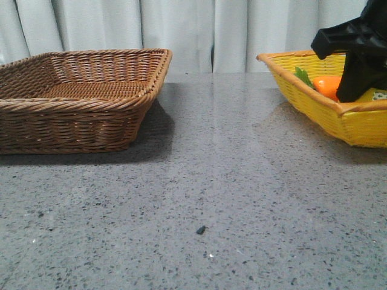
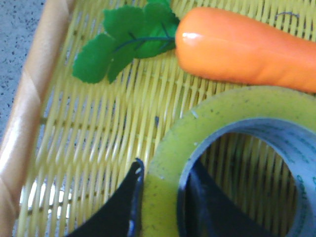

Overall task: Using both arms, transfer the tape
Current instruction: 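Lower the right gripper into the yellow basket and grasp the yellow tape roll, then lift the tape roll and carry it to the table between the baskets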

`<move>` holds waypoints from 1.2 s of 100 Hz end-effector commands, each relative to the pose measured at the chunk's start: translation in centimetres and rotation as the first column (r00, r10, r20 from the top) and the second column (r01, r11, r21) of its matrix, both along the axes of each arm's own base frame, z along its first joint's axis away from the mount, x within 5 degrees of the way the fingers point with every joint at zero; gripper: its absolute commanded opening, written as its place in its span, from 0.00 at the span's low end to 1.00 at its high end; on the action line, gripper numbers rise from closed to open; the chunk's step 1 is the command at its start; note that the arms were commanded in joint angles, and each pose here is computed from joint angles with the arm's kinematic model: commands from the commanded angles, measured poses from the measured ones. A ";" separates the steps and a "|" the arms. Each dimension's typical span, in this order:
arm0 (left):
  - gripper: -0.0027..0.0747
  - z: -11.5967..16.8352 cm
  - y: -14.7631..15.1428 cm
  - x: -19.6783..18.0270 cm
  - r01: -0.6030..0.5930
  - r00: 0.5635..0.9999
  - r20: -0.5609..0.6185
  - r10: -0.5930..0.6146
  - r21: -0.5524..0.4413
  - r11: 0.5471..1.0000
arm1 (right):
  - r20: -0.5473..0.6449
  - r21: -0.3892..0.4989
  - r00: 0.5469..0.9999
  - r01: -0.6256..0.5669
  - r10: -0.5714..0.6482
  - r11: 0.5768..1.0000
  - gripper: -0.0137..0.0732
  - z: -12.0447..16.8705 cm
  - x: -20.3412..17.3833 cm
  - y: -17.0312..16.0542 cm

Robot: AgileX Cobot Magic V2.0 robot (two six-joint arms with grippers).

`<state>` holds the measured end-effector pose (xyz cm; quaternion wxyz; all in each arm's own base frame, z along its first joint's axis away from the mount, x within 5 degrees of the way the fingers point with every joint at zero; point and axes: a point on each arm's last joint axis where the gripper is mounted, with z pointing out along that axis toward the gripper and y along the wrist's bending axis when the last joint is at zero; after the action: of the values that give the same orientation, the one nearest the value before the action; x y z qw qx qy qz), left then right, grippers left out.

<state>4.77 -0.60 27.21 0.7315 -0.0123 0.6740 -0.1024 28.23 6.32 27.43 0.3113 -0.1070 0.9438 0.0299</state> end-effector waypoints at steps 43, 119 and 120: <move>0.01 1.7 0.0 -0.1 0.003 0.997 0.081 0.000 -0.035 0.999 | 0.073 -0.001 0.997 -0.003 0.003 1.000 0.11 4.8 0.3 -0.1; 0.01 1.7 0.0 -0.1 0.003 0.997 0.081 0.000 -0.035 0.999 | 0.126 -0.001 0.901 -0.417 0.414 0.909 0.11 12.8 -3.9 11.5; 0.01 1.7 0.0 -0.1 0.003 0.997 0.081 0.000 -0.035 0.999 | 0.130 0.000 0.899 -0.421 0.418 0.907 0.11 12.8 -3.9 11.7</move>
<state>4.77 -0.60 27.21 0.7312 -0.0138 0.6740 -0.1045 24.76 16.66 38.38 0.3008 -0.2820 0.9070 0.0859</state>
